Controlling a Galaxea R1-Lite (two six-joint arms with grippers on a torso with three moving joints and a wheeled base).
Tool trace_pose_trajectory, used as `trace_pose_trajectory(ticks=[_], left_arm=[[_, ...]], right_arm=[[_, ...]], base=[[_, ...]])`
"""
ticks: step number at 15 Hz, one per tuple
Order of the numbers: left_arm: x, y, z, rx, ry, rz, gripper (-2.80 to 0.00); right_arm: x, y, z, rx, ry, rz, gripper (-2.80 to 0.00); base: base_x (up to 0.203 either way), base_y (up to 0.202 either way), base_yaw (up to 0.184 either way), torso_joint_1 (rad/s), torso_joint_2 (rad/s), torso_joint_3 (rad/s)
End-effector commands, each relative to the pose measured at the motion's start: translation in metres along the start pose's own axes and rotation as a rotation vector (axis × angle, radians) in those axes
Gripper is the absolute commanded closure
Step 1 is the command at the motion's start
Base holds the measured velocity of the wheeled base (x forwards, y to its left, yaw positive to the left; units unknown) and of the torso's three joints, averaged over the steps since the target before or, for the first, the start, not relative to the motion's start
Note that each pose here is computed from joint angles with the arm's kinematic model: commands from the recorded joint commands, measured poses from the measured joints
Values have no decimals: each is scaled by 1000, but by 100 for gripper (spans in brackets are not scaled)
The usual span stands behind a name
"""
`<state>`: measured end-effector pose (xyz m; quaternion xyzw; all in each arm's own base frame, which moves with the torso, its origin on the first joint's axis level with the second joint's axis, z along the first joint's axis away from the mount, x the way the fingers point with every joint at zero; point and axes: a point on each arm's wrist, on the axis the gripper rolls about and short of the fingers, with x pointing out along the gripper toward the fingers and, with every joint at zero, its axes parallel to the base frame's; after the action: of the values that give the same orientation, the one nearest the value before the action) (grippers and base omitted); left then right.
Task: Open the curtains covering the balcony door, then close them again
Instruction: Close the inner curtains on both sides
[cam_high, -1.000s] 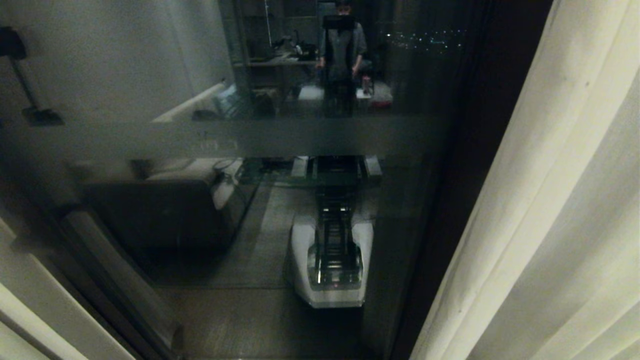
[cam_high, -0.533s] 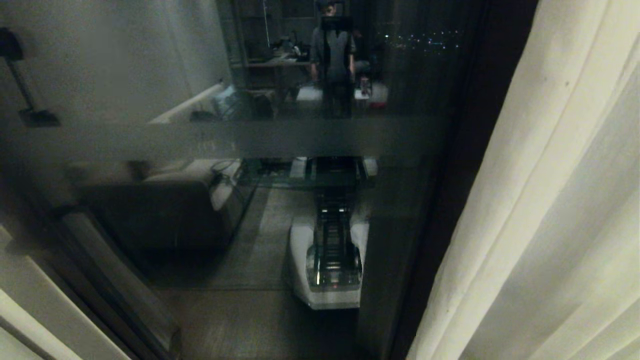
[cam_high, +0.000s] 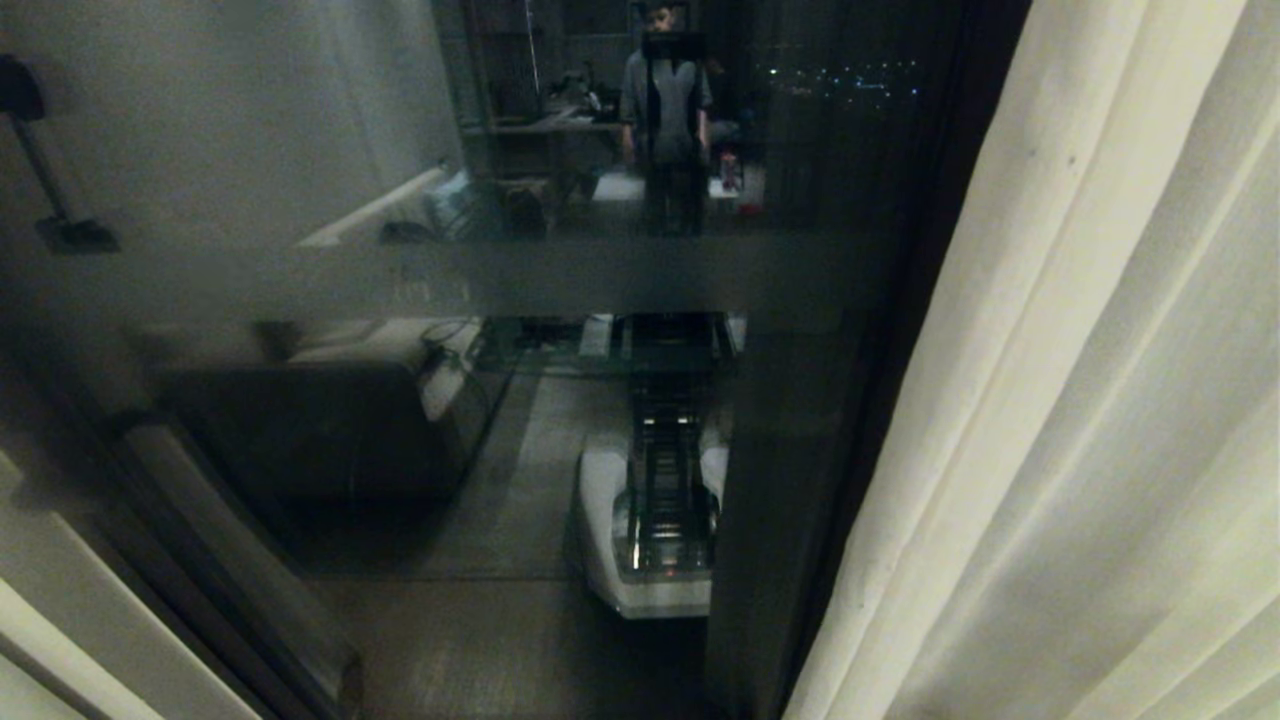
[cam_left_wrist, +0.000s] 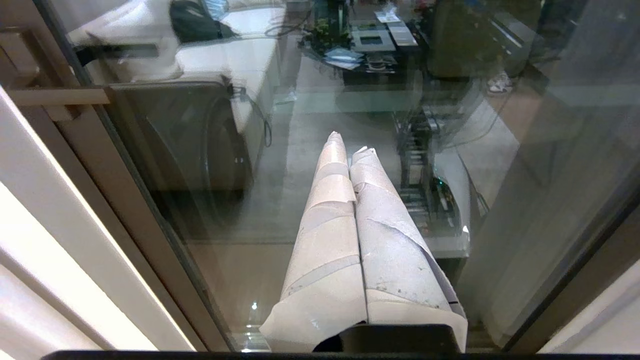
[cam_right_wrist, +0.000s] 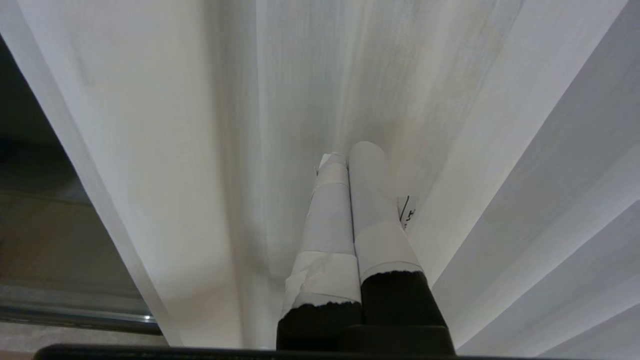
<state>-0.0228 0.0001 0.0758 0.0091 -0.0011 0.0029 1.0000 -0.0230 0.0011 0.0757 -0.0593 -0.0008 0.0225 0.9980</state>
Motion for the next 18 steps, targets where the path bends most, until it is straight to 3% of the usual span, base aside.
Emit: trace_pose_trajectory(ticks=[1,8,18], left_arm=[[0,0,0,-1,-1,0,0],[0,0,0,-1,-1,2,0],[0,0,0,-3,-1,3,0]], right_arm=[[0,0,0,-1,2,0,0],[0,0,0,1,3,0,0],[0,0,0,-4,4,0,0]], base=[[0,0,0,0,0,0],[-72,0,-1,-2,1,3],[0,0,0,0,0,0]])
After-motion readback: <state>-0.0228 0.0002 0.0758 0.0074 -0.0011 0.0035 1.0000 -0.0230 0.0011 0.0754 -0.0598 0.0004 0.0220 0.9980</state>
